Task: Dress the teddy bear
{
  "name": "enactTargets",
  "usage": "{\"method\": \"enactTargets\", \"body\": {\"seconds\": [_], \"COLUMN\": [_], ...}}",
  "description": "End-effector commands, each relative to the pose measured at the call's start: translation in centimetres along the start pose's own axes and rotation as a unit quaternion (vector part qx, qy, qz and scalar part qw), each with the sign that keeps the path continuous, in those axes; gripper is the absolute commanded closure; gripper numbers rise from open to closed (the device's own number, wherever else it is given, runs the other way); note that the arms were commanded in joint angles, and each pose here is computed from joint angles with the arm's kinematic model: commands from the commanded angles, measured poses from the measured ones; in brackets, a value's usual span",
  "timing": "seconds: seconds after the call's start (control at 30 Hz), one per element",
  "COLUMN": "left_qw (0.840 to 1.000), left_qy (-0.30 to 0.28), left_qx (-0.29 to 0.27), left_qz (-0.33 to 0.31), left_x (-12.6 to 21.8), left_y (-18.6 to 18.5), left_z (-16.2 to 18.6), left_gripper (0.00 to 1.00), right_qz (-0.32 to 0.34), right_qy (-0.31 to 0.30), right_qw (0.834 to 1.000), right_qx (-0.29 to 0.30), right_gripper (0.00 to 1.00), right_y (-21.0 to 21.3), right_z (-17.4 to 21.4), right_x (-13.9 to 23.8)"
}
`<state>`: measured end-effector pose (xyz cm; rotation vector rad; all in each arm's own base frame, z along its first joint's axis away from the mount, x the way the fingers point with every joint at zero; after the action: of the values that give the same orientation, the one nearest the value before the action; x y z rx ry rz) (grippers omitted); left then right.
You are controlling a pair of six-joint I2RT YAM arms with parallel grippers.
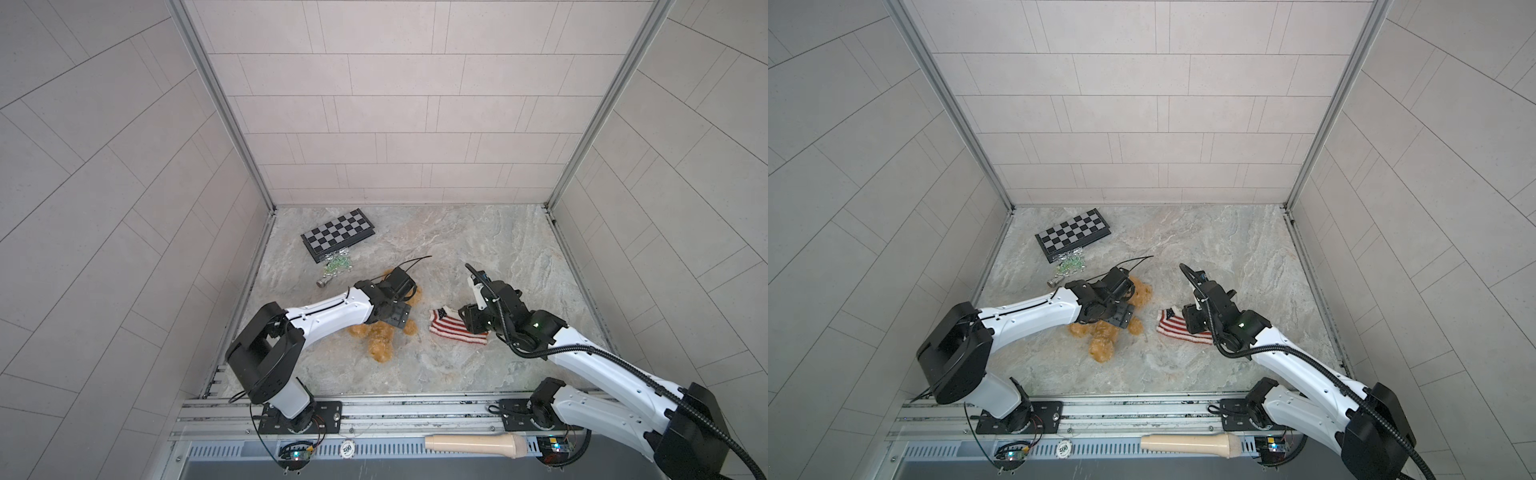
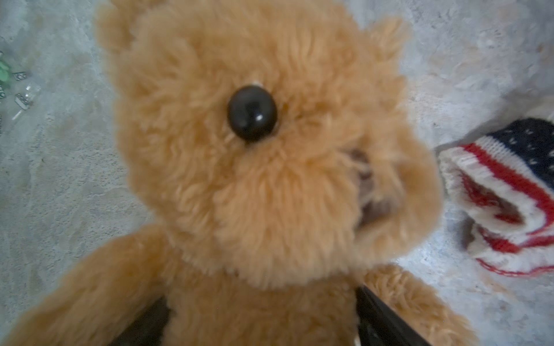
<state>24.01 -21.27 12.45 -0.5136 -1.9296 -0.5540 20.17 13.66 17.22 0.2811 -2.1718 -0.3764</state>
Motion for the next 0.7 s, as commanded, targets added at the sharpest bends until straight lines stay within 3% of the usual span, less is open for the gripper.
{"method": "enactTargets", "body": {"seconds": [0.0,0.33,0.5,0.67], "left_qw": [1.000,0.996,0.991,0.981], "left_qy": [0.001,-0.065,-0.098,-0.140], "left_qx": [0.007,0.026,0.045,0.096], "left_qz": [0.012,0.048,0.079,0.089], "left_x": [-1.2,-0.4,0.3,1.4], "left_y": [-0.3,0.1,0.7,2.8], "left_z": [0.8,1.3,1.6,2.2], "left_gripper": [0.18,0.46,0.69,0.77], "right_qz": [0.004,0.012,0.027,0.025], "right_qy": [0.012,0.044,0.073,0.111], "right_qw": [1.000,0.998,0.996,0.993], "right_qx": [0.012,0.031,0.036,0.044], "right_gripper": [0.49,0.49,0.49,0.50], "right_y": [0.3,2.0,3.0,3.8], "right_z": [0.2,0.6,0.6,1.2], "right_x": [-0.4,-2.3,-3.4,-4.9]}}
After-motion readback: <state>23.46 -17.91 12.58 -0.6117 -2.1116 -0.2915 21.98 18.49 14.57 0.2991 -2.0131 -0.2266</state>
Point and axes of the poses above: each gripper's point midway between its finger pads, its own x axis back along the fingers, its own y axis along the line the jaws close on, z = x × y, the point moved 7 cm from there along x, back along the fingers, and after that the axes turned 15 degrees about -x, right-handed, at the moved point
